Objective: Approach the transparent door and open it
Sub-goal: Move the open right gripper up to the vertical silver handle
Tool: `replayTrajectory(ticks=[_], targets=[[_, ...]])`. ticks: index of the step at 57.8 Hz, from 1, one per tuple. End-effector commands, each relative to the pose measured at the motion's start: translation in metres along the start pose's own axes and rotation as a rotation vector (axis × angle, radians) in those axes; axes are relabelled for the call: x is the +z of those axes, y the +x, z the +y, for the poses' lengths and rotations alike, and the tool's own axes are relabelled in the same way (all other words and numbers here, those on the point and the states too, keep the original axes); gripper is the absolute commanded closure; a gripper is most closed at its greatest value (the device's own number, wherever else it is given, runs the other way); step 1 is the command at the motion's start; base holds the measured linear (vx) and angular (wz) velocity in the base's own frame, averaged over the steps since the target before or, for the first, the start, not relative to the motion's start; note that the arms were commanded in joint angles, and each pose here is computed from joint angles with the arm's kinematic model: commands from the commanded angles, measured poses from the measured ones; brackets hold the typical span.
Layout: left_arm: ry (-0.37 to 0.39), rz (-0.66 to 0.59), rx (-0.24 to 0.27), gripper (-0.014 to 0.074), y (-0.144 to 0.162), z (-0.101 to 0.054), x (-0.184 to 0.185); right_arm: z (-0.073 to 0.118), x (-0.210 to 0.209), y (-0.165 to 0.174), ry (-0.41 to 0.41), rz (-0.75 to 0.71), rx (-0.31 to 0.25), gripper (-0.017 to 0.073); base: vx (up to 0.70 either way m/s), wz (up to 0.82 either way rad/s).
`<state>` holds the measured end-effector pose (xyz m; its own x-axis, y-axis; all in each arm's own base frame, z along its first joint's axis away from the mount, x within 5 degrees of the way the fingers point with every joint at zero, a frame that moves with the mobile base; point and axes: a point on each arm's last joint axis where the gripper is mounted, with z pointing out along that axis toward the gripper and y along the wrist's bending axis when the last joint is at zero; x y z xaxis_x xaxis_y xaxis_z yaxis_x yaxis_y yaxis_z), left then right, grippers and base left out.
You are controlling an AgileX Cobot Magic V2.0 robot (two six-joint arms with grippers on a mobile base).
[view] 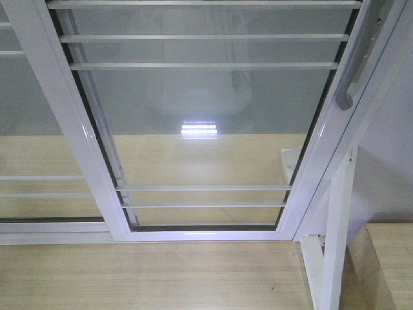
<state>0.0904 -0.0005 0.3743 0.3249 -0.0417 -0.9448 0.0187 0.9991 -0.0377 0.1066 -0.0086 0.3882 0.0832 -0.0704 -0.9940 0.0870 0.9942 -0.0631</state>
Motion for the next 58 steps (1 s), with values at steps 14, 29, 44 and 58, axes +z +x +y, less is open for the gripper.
replayTrajectory(ticks=[14, 29, 44, 58], targets=[[-0.009, 0.285, -0.007, 0.0582, 0.057, 0.002, 0.068, 0.004, 0.080, 0.038, -0.020, 0.237, -0.011, 0.0536, 0.00, 0.00], [-0.010, 0.373, 0.000, 0.0471, 0.074, 0.002, 0.076, 0.005, 0.099, 0.057, -0.028, 0.319, -0.029, 0.0448, 0.00, 0.00], [-0.013, 0.391, -0.006, 0.0212, 0.076, 0.002, 0.075, 0.005, 0.103, 0.060, -0.031, 0.314, -0.032, 0.0161, 0.00, 0.00], [-0.015, 0.413, -0.010, 0.0150, 0.077, 0.002, 0.074, 0.007, 0.118, 0.075, -0.025, 0.354, 0.042, 0.0035, 0.00, 0.00]])
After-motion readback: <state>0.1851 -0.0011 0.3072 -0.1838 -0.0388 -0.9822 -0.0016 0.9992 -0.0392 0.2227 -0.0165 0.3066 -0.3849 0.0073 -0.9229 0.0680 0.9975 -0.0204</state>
